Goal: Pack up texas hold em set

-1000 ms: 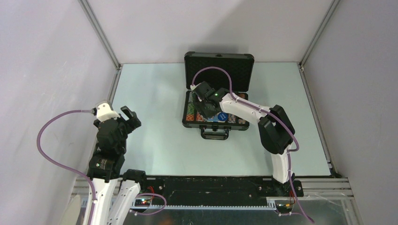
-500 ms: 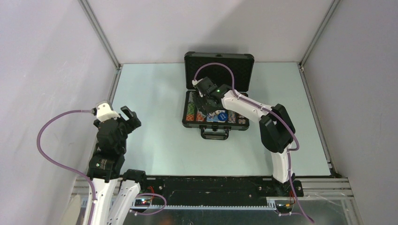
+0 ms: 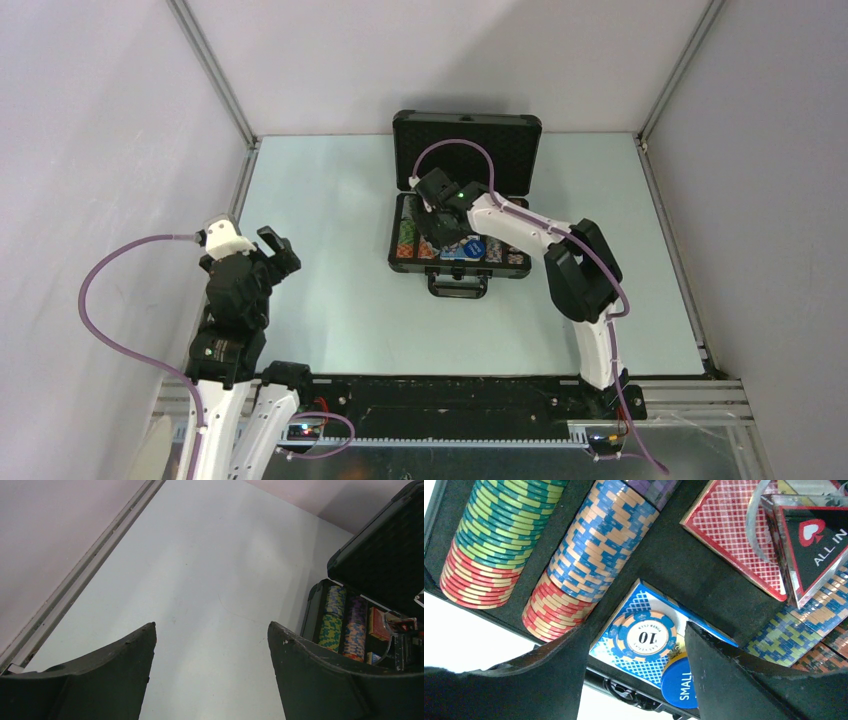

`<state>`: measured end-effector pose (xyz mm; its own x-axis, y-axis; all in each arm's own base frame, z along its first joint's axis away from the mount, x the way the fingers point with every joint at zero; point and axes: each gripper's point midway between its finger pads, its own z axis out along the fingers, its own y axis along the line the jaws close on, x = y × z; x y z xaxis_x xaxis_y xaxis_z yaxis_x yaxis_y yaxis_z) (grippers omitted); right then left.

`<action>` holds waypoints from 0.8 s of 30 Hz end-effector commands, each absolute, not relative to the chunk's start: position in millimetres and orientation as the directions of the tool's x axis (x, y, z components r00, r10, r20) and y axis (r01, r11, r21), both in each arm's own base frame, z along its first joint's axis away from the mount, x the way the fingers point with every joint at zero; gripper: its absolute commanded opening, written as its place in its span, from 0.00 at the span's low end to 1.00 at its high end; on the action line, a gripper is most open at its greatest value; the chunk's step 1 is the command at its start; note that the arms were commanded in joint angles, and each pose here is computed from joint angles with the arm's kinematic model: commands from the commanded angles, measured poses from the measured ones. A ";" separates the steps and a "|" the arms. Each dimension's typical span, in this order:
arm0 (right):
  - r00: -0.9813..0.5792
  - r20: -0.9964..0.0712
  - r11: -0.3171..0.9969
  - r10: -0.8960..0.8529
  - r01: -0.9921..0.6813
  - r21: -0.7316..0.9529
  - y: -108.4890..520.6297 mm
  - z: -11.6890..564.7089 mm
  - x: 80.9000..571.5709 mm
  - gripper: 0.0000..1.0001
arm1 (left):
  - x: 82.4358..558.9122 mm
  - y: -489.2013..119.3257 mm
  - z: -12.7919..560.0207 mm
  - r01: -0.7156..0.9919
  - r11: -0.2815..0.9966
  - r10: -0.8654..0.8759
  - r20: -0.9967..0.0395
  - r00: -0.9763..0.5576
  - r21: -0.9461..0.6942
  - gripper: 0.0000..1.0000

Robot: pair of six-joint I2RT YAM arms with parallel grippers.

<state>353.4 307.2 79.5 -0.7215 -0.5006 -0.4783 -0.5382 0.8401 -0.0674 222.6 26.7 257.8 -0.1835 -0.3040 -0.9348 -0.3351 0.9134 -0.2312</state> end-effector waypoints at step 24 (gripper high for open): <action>-0.711 -0.453 0.822 -0.537 -0.561 -0.095 325.7 82.4 337.2 0.51 | 224.3 27.5 262.9 -0.327 0.918 -0.291 -0.942 -0.165 -0.226 0.87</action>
